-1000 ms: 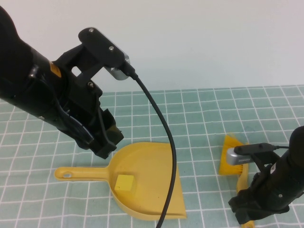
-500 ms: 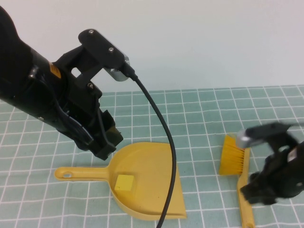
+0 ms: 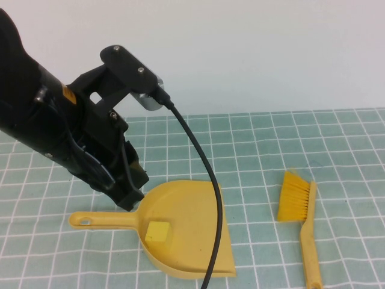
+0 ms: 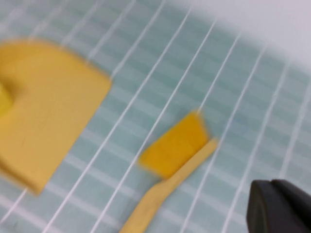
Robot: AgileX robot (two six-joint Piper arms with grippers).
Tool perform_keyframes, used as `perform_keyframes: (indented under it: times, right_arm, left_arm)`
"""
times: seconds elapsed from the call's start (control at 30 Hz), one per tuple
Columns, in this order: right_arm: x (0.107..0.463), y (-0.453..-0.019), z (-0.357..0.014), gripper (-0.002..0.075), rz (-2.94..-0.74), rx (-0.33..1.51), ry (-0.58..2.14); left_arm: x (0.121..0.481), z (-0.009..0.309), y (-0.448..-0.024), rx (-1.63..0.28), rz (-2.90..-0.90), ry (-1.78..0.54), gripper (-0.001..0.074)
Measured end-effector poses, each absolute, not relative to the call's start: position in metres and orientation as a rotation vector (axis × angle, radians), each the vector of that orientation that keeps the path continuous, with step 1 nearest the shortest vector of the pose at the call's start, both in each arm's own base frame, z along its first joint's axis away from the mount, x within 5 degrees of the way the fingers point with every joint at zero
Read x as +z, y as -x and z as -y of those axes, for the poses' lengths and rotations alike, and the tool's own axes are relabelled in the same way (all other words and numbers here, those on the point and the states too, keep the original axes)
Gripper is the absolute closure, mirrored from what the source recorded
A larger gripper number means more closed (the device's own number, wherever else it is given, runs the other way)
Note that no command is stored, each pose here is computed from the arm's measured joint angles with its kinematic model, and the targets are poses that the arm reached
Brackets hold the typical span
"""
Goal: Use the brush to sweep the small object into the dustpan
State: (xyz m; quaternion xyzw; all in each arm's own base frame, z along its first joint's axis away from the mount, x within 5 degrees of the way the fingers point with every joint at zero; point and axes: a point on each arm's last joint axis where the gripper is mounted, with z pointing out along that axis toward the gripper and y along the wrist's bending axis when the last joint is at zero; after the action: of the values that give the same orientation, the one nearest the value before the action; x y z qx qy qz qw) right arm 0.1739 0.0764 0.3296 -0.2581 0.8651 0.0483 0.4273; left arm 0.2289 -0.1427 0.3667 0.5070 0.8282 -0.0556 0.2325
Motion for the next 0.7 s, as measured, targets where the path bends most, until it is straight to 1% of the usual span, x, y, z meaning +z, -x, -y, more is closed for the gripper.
perform_keyframes:
  times: [0.07, 0.2, 0.37, 0.53, 0.7]
  right_arm:
    - [0.335, -0.159, -0.068, 0.0727, -2.073, 0.109, 0.626]
    - [0.325, -0.127, -0.054, 0.0727, -1.981, 0.122, 0.583]
    - [0.289, -0.096, -0.039, 0.0728, -1.913, 0.124, 0.558]
    - [0.253, -0.086, -0.033, 0.0728, -1.917, 0.066, 0.603]
    - [0.237, -0.085, -0.032, 0.0728, -1.957, 0.045, 0.628]
  left_arm:
    - [0.367, 0.143, -0.229, -0.152, -2.275, -1.396, 0.0729]
    - [0.366, 0.142, -0.228, -0.153, -2.279, -1.402, 0.0734]
    - [0.366, 0.143, -0.228, -0.161, -2.279, -1.400, 0.0735]
    - [0.367, 0.144, -0.229, -0.167, -2.265, -1.388, 0.0735]
    - [0.368, 0.144, -0.230, -0.165, -2.253, -1.379, 0.0735]
